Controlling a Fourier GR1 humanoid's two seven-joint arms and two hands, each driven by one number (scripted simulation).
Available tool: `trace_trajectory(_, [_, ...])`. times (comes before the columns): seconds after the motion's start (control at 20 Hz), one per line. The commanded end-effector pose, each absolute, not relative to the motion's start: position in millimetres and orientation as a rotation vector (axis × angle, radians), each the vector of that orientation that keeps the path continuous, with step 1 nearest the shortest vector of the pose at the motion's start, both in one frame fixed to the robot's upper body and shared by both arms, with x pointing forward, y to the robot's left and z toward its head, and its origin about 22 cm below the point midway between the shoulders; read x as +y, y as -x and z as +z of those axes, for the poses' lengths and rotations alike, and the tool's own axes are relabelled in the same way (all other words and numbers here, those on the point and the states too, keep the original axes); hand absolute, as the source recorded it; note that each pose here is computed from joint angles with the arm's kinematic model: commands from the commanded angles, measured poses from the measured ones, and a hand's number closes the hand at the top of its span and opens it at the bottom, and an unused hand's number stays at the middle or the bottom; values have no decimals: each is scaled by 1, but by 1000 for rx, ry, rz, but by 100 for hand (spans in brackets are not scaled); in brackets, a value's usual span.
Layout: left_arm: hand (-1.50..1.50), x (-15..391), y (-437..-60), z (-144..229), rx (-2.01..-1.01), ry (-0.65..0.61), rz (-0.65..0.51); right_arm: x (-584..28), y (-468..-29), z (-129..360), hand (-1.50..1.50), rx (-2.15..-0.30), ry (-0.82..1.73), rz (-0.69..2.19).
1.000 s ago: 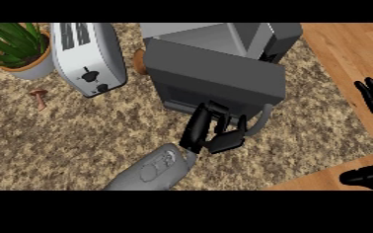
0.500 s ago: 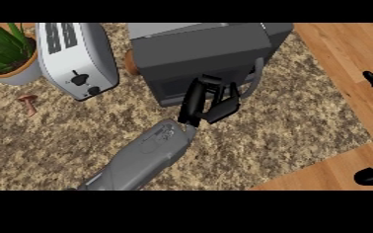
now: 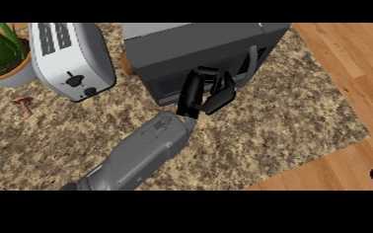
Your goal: Pick up the milk, place it into the microwave and close the microwave
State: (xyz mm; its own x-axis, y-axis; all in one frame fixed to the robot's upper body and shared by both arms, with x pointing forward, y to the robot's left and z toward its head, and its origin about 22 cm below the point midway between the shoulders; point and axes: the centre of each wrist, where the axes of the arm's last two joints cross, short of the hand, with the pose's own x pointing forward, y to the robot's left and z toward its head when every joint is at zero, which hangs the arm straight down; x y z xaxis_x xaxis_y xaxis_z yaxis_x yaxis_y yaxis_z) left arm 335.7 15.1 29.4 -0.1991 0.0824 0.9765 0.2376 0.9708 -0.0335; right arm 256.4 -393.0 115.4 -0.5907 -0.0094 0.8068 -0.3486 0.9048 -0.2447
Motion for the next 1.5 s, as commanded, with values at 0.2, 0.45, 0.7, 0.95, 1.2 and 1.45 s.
trace_trajectory(0.2, [150,16,-359,50,-1844,231,-63,-404,-260,129,-150,-2159,-254,492])
trace_trajectory(0.45, [150,18,-358,43,-1845,250,-67,-410,-266,147,-150,-2187,-224,502])
trace_trajectory(0.7, [150,17,-360,45,-1864,245,-53,-422,-267,156,-150,-2195,-194,493])
trace_trajectory(0.95, [150,16,-362,46,-1875,259,-39,-429,-268,163,-150,-2206,-179,494])
trace_trajectory(1.2, [150,15,-360,44,-1889,262,-43,-436,-270,170,-150,-2213,-162,494])
trace_trajectory(1.45, [150,15,-360,42,-1883,260,-27,-444,-269,193,-150,-2215,-85,573])
